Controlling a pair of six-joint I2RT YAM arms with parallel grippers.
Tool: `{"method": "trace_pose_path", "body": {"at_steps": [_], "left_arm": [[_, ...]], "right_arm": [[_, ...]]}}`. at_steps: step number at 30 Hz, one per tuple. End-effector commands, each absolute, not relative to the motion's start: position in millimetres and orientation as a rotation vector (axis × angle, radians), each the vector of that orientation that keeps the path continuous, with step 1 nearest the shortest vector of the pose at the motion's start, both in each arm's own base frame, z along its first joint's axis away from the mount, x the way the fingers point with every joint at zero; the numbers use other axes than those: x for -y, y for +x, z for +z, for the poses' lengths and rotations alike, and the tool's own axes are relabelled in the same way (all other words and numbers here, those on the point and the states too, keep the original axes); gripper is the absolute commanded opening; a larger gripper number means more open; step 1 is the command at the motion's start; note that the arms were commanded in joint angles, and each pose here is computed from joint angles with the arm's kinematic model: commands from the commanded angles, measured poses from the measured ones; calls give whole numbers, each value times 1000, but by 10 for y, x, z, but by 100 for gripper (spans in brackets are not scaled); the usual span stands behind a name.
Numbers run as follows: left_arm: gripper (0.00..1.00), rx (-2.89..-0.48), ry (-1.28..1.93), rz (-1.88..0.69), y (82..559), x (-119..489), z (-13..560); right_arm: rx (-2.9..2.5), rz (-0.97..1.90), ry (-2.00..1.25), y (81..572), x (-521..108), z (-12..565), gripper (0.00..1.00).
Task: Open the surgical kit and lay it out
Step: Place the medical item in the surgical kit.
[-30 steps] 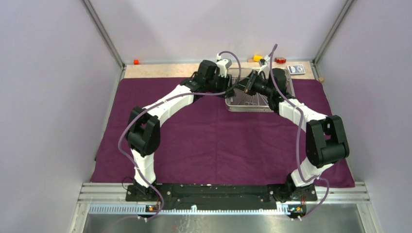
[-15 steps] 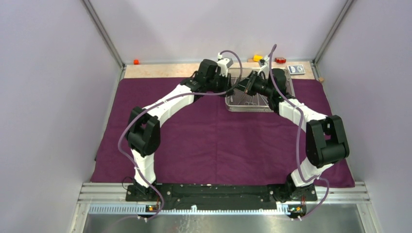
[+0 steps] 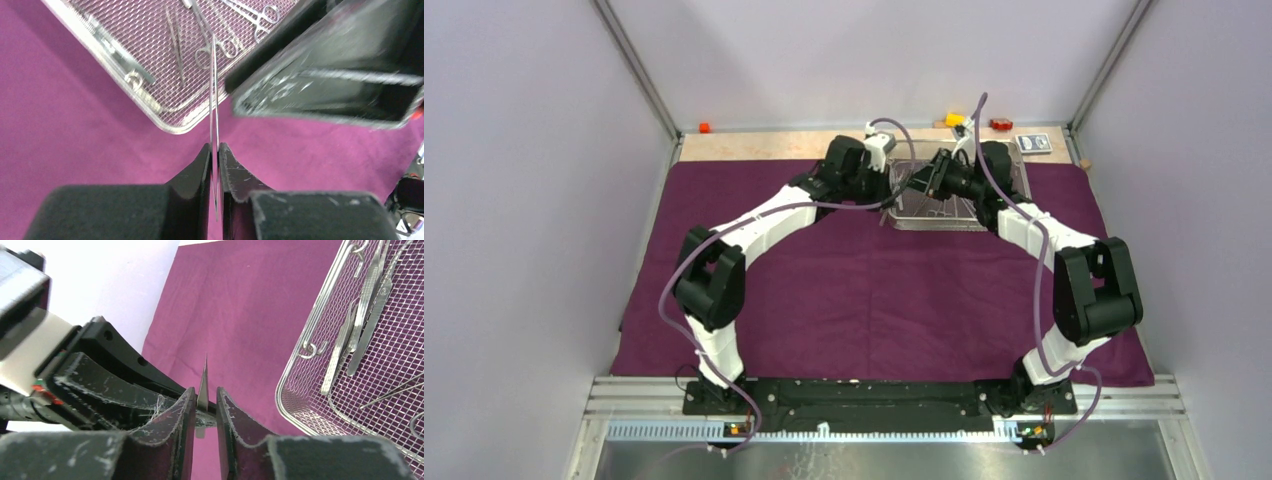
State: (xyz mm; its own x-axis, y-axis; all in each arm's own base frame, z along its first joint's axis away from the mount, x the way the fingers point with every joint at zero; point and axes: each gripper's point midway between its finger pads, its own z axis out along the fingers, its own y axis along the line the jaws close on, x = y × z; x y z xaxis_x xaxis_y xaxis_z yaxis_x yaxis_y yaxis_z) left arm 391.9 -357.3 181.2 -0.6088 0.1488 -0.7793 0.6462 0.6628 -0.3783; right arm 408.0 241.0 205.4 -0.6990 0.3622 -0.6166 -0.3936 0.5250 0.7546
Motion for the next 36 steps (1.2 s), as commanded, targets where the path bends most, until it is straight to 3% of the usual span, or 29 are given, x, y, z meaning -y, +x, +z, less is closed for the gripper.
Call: {"method": "trace_pose_path", "body": {"at_steps": [1, 7, 23, 36], "left_arm": [[13, -2056, 580, -788, 3912, 3327, 2038], [13, -2042, 556, -741, 3774, 3137, 1951], [13, -2221, 600, -562, 3047, 2399, 1066], [11, -2350, 402, -480, 2943, 1498, 785]], "right_arm": [[-1885, 1231, -159, 4093, -2463, 2423, 25], [-1871, 1182, -233, 4021, -2421, 2483, 34], [-1988, 1041, -208, 4018, -1742, 2073, 34], [-1904, 930, -281, 3847, -1582, 2133, 35]]}}
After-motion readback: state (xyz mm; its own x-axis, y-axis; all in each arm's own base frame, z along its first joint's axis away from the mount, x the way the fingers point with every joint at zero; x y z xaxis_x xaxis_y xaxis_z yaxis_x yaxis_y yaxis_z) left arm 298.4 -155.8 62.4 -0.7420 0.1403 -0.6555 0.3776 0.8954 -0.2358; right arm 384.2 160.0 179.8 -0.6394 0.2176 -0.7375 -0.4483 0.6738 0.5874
